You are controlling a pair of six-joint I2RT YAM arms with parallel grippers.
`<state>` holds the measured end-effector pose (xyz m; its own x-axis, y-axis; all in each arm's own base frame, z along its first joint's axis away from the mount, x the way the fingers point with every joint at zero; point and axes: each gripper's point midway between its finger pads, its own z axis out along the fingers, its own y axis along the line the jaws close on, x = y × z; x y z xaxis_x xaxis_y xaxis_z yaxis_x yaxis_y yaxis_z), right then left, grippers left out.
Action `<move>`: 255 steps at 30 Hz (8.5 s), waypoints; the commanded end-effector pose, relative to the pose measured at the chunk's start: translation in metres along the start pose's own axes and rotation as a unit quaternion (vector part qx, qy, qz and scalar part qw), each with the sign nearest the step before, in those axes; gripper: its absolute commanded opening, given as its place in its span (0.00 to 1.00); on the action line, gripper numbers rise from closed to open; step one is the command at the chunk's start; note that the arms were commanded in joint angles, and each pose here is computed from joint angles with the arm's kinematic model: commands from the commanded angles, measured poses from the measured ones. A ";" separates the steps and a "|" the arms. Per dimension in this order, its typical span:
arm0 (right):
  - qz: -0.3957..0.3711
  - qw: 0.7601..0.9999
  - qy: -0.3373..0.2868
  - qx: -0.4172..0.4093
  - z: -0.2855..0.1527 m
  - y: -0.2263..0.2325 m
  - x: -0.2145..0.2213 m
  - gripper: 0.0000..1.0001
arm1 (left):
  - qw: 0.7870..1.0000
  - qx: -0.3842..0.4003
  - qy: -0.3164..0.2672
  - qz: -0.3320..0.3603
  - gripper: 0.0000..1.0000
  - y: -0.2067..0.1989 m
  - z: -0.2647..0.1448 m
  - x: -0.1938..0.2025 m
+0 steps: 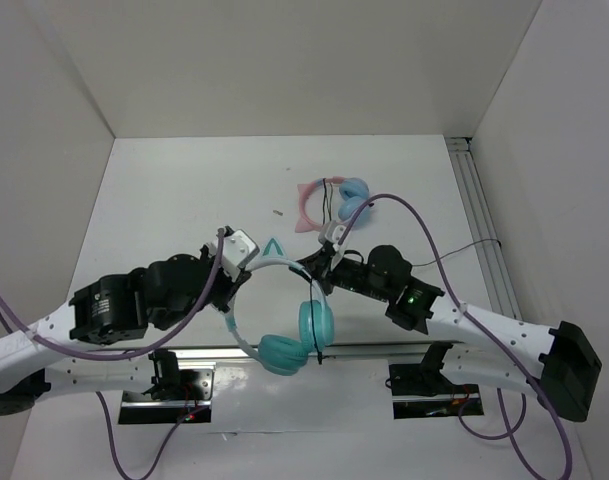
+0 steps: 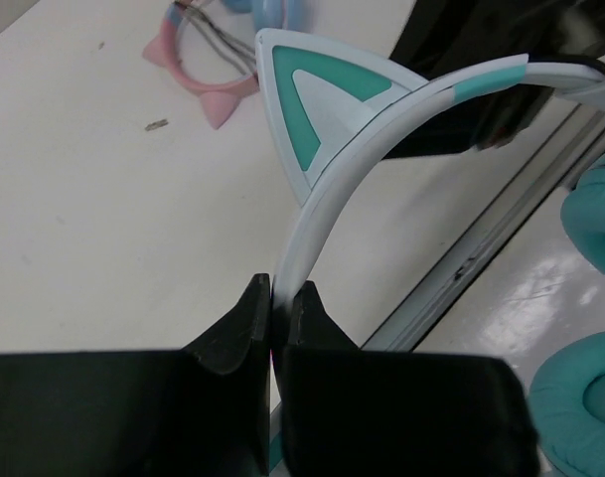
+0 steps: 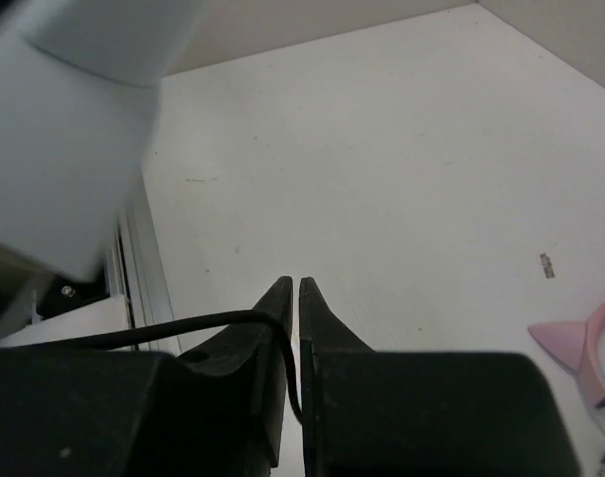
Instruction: Wrap the headphones
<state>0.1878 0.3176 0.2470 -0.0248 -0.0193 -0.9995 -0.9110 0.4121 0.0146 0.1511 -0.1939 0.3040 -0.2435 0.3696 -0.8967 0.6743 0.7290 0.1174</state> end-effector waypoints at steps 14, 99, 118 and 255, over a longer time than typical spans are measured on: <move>0.122 0.983 -0.067 -0.124 0.045 -0.001 0.049 0.62 | 0.887 -0.066 -0.251 -0.383 0.00 0.057 -0.071 -0.124; -0.151 0.930 0.180 0.282 0.015 -0.128 -0.032 0.13 | 0.925 -0.193 0.286 -0.159 0.00 0.081 0.103 0.101; -0.038 0.960 0.140 0.241 0.025 -0.175 0.022 0.01 | 0.956 -0.165 0.192 -0.150 0.00 0.049 0.029 0.025; 0.035 0.962 0.139 0.233 -0.030 -0.040 -0.038 0.01 | 0.907 -0.301 0.240 -0.172 0.00 0.113 0.093 0.105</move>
<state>0.2039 0.2832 0.2602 -0.2885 -0.2225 -0.9313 -0.6551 0.7552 0.0225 0.2616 -0.1401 0.1653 -0.7702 0.2215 -0.5981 0.1134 0.9704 0.2133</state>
